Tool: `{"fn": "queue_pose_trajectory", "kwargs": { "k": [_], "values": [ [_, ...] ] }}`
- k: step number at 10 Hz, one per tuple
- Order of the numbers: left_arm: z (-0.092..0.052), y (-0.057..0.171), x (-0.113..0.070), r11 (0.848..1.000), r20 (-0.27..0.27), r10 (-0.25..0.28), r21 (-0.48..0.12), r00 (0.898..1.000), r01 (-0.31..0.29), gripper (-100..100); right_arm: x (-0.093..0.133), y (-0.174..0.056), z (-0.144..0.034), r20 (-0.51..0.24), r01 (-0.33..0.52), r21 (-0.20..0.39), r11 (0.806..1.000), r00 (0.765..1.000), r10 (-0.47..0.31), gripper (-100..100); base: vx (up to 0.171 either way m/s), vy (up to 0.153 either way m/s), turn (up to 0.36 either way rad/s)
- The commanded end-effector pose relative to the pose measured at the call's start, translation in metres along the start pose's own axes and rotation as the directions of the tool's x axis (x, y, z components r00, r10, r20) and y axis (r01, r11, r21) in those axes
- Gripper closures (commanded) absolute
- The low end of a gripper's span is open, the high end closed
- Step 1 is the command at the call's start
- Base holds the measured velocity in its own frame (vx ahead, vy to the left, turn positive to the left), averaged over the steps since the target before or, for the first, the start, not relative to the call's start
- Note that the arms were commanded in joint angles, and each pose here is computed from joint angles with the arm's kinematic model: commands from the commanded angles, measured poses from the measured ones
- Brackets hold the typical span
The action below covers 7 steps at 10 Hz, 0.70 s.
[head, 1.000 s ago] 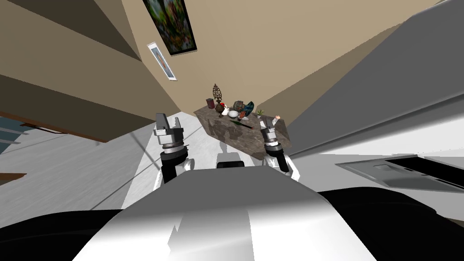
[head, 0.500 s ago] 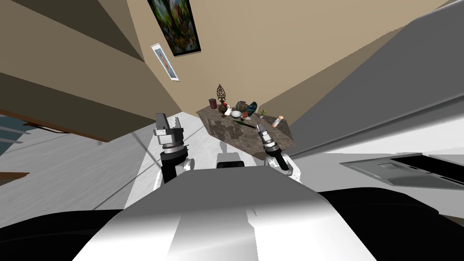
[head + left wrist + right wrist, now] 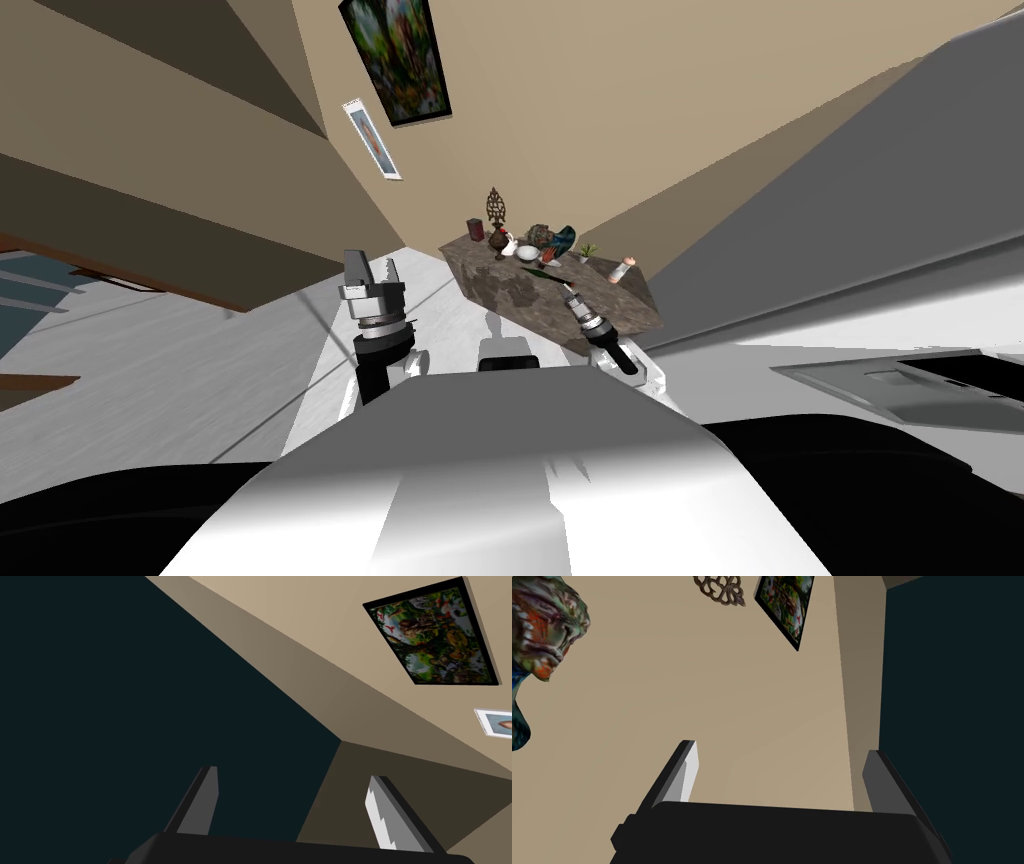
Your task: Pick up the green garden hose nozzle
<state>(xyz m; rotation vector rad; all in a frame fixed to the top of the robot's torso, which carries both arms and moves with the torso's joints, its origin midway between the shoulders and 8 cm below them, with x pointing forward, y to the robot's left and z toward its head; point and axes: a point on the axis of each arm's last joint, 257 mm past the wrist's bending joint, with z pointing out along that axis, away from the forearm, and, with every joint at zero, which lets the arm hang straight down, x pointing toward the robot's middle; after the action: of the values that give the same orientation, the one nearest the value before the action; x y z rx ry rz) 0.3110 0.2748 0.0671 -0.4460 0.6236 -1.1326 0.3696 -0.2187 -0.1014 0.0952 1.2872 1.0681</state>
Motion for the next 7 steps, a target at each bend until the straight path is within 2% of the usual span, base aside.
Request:
{"fn": "queue_pose_trajectory", "kwargs": {
  "k": [1,2,3,4,5,6,7],
  "values": [
    [0.0,0.0,0.0,1.0,0.0,0.0,0.0,1.0,0.0,0,0.005,-0.009,-0.005,-0.048,0.037,0.007,0.999,0.998,-0.037,-100,0.039,0.078,0.023],
    [0.0,0.0,0.0,1.0,0.0,0.0,0.0,1.0,0.0,0,0.02,-0.023,-0.013,-0.109,0.085,0.022,0.996,0.991,-0.083,-100,0.068,0.106,0.058],
    [0.0,0.0,0.0,1.0,0.0,0.0,0.0,1.0,0.0,0,0.02,-0.025,-0.015,-0.129,0.097,0.02,0.995,0.987,-0.094,-100,0.065,0.089,0.016],
    [0.0,0.0,0.0,1.0,0.0,0.0,0.0,1.0,0.0,0,0.034,-0.039,-0.024,-0.192,0.148,0.026,0.989,0.971,-0.14,-100,0.058,0.096,0.06],
    [0.0,0.0,0.0,1.0,0.0,0.0,0.0,1.0,0.0,0,0.034,-0.043,-0.027,-0.213,0.161,0.028,0.987,0.965,-0.151,-100,0.049,0.075,0.022],
    [0.0,0.0,0.0,1.0,0.0,0.0,0.0,1.0,0.0,0,0.047,-0.055,-0.037,-0.275,0.212,0.024,0.977,0.941,-0.198,-100,0.07,0.101,0.054],
    [0.0,0.0,0.0,1.0,0.0,0.0,0.0,1.0,0.0,0,0.046,-0.063,-0.042,-0.299,0.227,0.03,0.974,0.932,-0.208,-100,0.068,0.087,0.031]
  ]
}}
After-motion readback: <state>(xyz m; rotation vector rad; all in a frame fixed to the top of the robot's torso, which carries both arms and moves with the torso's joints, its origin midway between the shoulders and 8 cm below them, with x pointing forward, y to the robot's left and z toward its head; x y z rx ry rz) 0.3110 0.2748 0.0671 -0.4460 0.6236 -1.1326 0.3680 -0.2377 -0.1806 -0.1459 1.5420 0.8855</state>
